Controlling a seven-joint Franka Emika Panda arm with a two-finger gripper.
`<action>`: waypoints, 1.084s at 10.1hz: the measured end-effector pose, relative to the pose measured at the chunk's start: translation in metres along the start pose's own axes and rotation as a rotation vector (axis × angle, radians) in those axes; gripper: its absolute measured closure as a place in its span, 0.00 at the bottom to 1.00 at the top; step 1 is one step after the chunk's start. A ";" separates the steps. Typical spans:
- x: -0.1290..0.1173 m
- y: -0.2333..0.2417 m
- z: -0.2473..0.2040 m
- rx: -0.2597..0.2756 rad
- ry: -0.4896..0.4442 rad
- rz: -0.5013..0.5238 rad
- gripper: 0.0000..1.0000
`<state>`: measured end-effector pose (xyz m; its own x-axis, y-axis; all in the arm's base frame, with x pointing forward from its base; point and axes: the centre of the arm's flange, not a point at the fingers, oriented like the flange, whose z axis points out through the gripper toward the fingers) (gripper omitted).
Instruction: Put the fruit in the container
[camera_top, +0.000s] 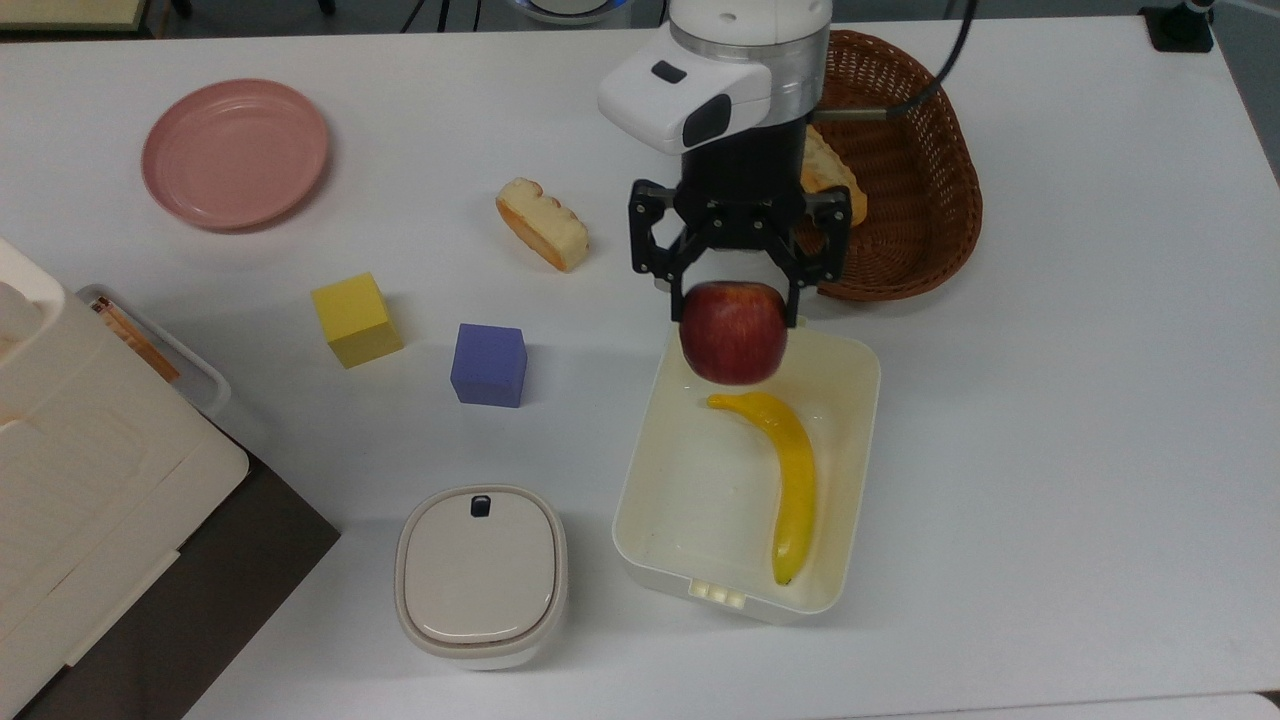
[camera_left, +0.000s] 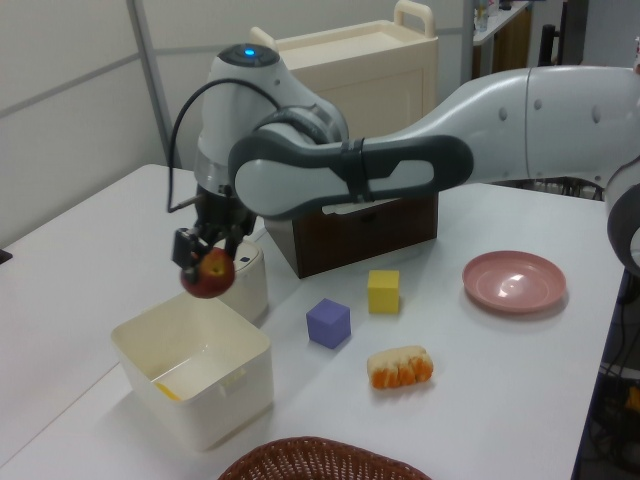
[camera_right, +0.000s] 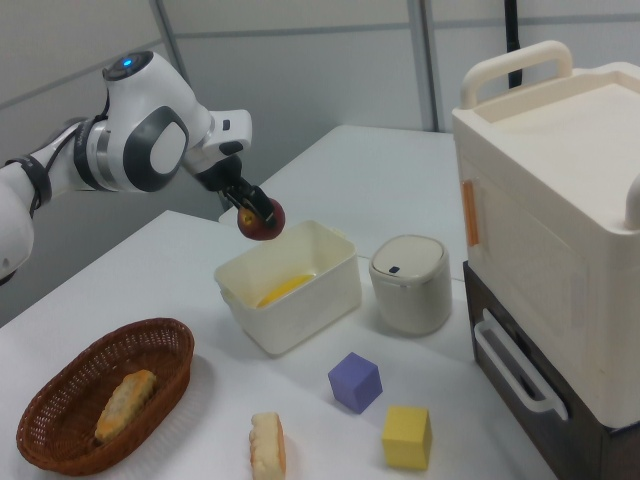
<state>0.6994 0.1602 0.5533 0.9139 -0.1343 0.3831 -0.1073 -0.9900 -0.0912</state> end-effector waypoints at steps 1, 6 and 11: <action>0.001 -0.003 0.003 0.009 0.016 0.044 0.11; 0.001 0.008 0.008 -0.013 -0.014 0.076 0.00; -0.023 0.115 0.000 -0.116 -0.409 -0.154 0.00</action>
<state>0.6665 0.0497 0.5341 0.9997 0.0200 -0.0125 0.0206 -0.9985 0.0513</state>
